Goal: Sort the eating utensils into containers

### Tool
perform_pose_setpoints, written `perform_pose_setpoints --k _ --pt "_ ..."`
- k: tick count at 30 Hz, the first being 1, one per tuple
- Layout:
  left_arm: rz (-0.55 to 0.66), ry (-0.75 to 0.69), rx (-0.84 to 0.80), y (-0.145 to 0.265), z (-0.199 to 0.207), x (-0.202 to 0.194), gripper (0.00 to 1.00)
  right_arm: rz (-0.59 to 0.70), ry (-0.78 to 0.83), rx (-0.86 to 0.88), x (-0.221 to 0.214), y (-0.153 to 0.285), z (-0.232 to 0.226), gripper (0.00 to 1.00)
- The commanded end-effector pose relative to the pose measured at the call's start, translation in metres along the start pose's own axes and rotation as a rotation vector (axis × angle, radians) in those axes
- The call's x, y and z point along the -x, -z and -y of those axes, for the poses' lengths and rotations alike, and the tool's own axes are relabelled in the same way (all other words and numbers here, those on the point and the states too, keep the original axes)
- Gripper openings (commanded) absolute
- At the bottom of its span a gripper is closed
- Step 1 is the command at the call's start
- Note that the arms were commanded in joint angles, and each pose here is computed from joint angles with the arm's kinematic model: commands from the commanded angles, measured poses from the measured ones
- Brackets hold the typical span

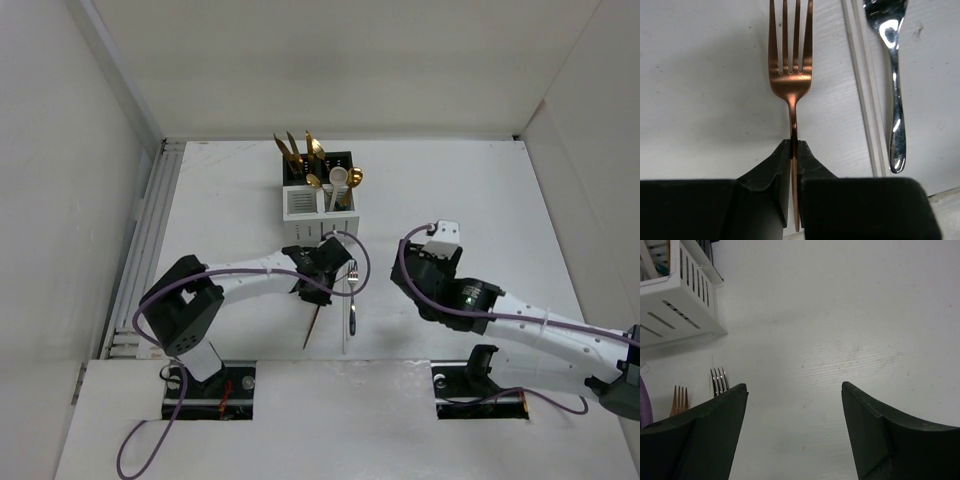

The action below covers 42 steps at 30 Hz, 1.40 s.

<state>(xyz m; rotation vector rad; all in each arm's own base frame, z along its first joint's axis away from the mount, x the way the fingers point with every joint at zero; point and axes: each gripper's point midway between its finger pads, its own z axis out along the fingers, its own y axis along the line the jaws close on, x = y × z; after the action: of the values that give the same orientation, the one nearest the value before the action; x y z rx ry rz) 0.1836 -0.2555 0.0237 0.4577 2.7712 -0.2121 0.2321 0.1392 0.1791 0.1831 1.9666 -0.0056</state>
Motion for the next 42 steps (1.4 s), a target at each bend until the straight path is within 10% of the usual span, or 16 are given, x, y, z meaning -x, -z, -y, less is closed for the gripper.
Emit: perform_pose_setpoints --k 1,13,24,34,42 --pt "0.110 -0.013 -0.024 0.029 0.008 0.033 0.00 0.079 -0.080 0.039 0.037 0.006 -0.017 0.81" --pt "0.541 -0.138 -0.253 0.135 0.045 0.119 0.00 0.191 -0.126 0.055 0.104 -0.016 -0.020 0.84" --pt "1.342 -0.080 -0.365 0.297 0.002 0.318 0.00 0.214 -0.041 0.017 0.193 -0.091 -0.019 0.84" --pt "1.569 -0.041 -0.293 0.274 -0.049 0.437 0.00 0.144 0.060 0.078 0.174 -0.168 -0.053 0.84" --pt "1.522 0.014 -0.357 0.188 -0.066 0.481 0.00 0.106 0.071 0.180 0.168 -0.202 -0.072 0.84"
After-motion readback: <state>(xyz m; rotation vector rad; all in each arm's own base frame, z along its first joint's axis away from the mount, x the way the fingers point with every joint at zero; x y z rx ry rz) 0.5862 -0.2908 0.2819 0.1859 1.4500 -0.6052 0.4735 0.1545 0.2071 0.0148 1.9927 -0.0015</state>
